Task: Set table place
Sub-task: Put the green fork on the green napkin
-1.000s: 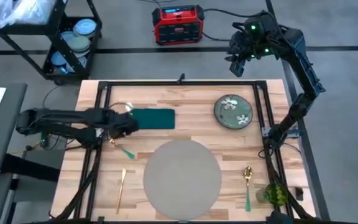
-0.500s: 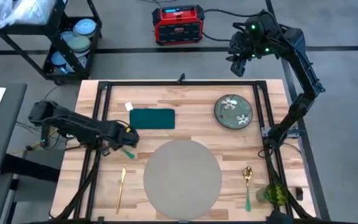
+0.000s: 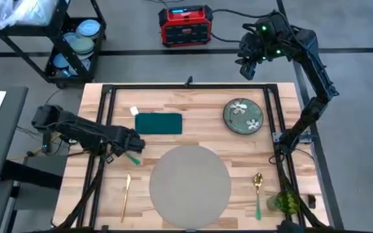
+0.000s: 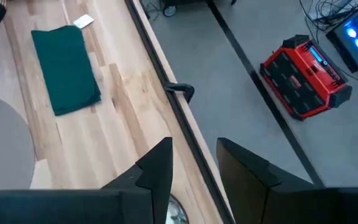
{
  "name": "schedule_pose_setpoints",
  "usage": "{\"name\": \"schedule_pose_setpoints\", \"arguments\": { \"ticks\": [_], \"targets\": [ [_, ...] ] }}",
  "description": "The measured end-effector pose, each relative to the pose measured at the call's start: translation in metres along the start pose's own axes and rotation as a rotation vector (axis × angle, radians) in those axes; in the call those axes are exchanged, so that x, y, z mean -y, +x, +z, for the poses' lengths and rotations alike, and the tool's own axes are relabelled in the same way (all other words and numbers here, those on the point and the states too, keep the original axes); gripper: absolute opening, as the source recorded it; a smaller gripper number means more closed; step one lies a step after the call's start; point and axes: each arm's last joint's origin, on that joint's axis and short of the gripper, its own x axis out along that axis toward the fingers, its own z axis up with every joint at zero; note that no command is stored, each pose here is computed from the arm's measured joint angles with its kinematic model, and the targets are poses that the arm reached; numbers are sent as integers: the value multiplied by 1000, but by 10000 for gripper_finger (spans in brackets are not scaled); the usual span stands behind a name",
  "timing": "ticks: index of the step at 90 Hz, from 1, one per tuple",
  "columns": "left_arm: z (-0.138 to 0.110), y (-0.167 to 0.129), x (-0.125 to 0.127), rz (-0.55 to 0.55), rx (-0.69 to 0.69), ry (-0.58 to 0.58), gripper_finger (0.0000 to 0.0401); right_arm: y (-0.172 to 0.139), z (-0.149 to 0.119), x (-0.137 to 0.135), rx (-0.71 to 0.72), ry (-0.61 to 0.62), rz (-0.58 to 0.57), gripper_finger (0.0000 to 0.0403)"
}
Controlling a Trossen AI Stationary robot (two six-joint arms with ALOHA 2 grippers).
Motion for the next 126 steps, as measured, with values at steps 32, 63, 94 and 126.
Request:
{"name": "schedule_pose_setpoints", "arguments": {
  "ticks": [32, 63, 94, 126],
  "targets": [
    [8, 18, 0, -51, -124, -25, 45, 0, 0, 0, 0, 53, 3, 113],
    [22, -5, -4, 16, -137, -88, 45, 0, 0, -1, 1, 57, 5, 113],
    [15, 9, -12, 76, -155, -65, 45, 0, 0, -1, 1, 53, 5, 113],
    [16, 22, -17, 82, -166, -56, 45, 0, 0, -1, 1, 58, 5, 113]
  ]
}}
